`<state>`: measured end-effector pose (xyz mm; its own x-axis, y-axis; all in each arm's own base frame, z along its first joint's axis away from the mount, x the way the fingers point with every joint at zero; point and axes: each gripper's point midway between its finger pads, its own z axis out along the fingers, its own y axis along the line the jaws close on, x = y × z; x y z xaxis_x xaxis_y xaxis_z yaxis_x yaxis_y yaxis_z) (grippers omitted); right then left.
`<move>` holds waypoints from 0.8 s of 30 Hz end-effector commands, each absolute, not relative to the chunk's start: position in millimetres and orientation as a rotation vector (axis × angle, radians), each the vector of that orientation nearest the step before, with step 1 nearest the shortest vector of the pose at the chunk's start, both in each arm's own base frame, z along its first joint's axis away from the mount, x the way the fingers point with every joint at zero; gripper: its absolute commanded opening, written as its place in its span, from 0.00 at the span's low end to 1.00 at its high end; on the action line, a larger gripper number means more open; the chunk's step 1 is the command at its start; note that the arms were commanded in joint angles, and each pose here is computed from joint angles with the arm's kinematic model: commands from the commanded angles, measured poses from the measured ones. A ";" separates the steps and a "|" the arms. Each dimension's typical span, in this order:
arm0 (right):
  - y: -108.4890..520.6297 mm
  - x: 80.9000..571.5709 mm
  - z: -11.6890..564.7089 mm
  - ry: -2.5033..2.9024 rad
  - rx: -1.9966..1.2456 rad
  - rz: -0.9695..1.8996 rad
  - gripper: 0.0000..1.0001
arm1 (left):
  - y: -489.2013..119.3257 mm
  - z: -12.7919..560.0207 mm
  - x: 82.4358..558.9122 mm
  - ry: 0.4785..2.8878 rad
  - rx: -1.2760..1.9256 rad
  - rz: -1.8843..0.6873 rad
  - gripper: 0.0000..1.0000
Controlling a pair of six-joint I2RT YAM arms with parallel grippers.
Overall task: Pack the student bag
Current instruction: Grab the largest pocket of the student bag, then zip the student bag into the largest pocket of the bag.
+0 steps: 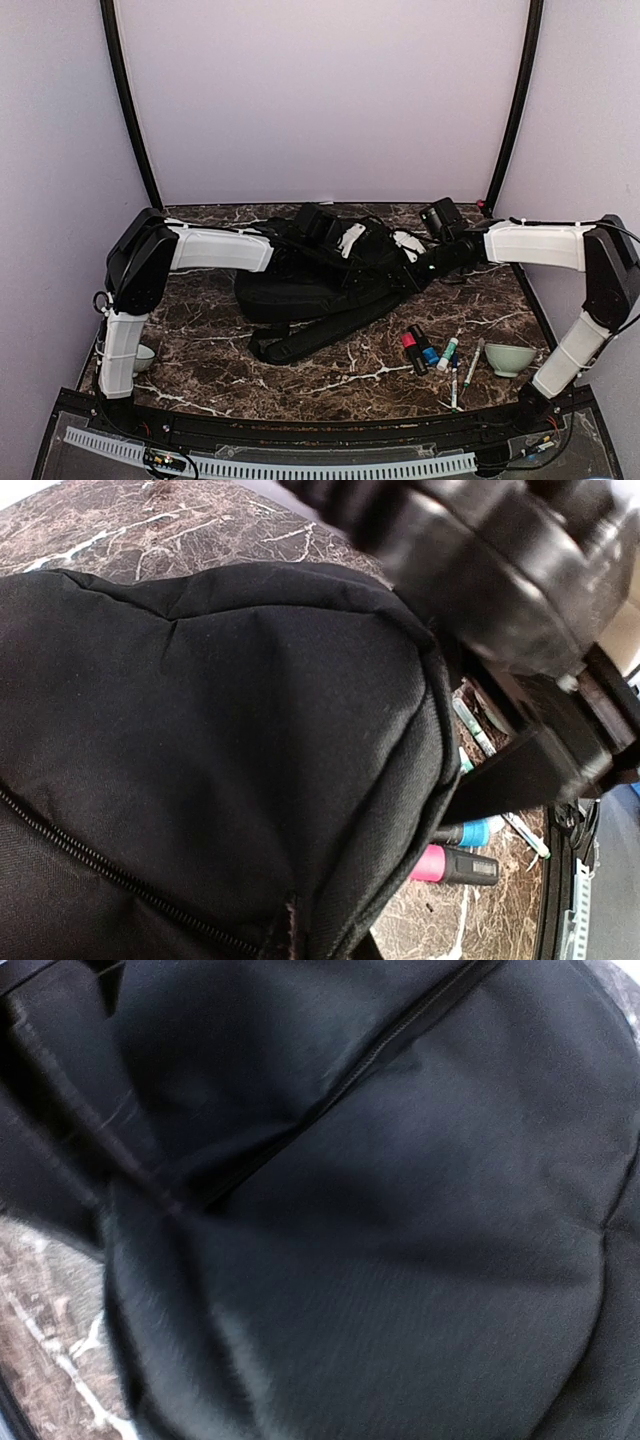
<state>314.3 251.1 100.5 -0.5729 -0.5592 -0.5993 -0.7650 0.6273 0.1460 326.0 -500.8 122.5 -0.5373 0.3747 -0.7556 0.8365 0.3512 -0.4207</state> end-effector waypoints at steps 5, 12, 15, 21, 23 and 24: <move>250.5 356.7 109.7 2.251 -0.921 0.373 0.14 | -518.4 168.9 314.4 1.934 1.074 -1.257 0.00; 250.0 348.7 108.8 2.236 -0.972 0.383 0.00 | -515.8 164.8 315.8 1.949 1.081 -1.231 0.00; 243.3 337.5 115.4 2.233 -1.018 0.376 0.00 | -508.8 154.8 316.5 1.987 1.102 -1.188 0.00; 207.8 324.3 111.3 2.284 -1.065 0.301 0.00 | -478.8 126.3 312.7 2.073 1.197 -1.012 0.00; 194.5 323.1 105.3 2.306 -1.062 0.278 0.00 | -467.7 119.9 309.8 2.089 1.225 -0.963 0.00; 188.9 322.8 102.0 2.318 -1.059 0.268 0.00 | -461.7 116.5 308.8 2.100 1.235 -0.937 0.00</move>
<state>321.4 220.9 108.2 -0.5106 -0.6034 -0.6126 -0.7658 0.6431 0.0048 325.4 -492.9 113.6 -0.4753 0.4336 -0.7656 0.8733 0.3380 -0.3507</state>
